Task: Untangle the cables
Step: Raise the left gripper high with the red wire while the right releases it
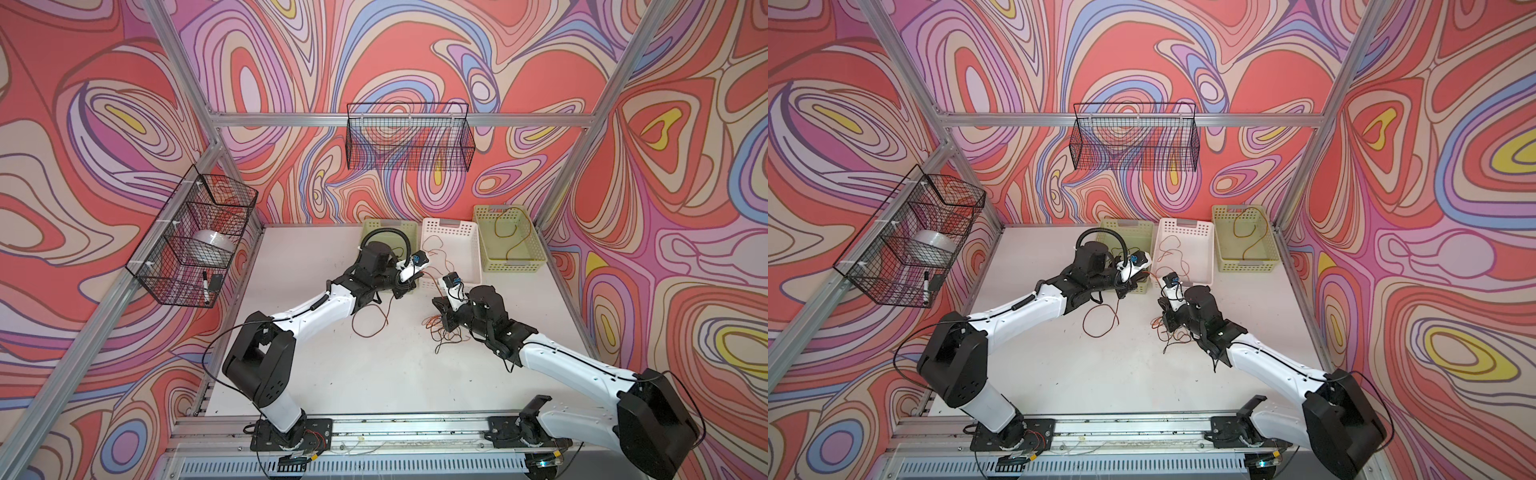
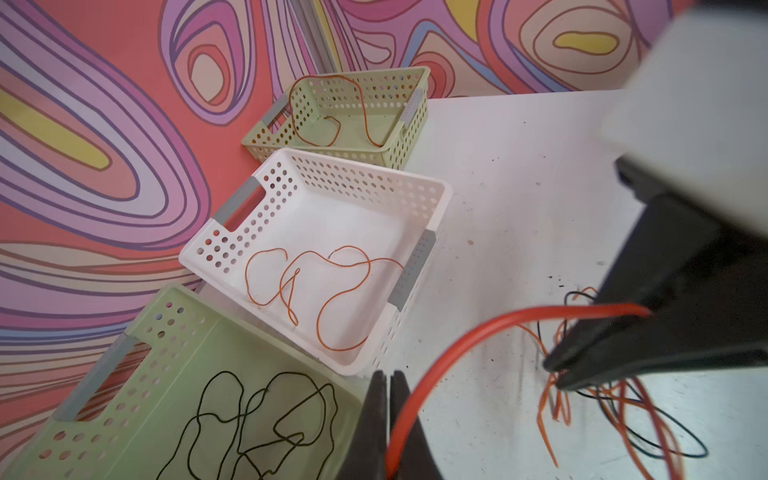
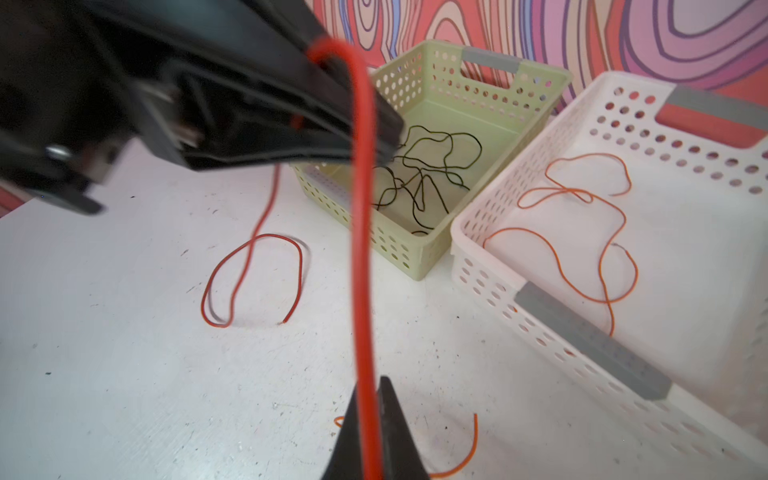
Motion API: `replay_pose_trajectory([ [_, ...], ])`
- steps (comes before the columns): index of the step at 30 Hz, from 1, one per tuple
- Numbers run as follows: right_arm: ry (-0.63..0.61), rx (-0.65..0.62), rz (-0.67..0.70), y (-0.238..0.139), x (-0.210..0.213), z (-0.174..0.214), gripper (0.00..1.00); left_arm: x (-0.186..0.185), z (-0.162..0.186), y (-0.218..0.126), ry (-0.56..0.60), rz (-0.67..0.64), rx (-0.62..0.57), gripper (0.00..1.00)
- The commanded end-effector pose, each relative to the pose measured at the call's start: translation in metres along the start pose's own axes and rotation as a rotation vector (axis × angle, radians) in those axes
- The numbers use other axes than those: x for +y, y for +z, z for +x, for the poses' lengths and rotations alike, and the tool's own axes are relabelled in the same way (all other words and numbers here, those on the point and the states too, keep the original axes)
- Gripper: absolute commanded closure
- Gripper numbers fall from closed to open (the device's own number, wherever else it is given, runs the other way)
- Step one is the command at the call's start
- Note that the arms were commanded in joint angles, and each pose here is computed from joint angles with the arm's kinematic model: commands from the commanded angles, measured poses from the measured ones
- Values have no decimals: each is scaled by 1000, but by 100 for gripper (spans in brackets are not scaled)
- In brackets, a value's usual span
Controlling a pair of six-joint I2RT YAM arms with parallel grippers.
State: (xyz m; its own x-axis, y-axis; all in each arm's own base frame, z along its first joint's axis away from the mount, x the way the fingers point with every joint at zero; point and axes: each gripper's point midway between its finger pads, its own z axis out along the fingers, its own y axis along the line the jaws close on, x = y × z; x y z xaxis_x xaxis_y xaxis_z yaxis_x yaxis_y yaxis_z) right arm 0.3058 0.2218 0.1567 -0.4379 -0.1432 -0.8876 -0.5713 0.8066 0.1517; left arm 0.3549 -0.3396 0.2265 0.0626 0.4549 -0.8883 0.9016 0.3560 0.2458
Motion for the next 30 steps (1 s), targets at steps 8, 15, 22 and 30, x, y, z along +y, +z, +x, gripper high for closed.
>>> replay_pose_trajectory([
  [8, 319, -16, 29, 40, -12, 30, 89, -8, -88, -65, -39, 11, -163, 100],
  [15, 348, 87, 40, 56, -15, 65, 86, 16, -145, -105, 10, -105, -217, 100],
  [22, 364, 150, 58, 64, -17, 84, 86, 34, -195, -143, 84, -195, -248, 100],
  [30, 386, 198, 78, 67, -21, 101, 89, 61, -227, -183, 131, -302, -248, 100],
])
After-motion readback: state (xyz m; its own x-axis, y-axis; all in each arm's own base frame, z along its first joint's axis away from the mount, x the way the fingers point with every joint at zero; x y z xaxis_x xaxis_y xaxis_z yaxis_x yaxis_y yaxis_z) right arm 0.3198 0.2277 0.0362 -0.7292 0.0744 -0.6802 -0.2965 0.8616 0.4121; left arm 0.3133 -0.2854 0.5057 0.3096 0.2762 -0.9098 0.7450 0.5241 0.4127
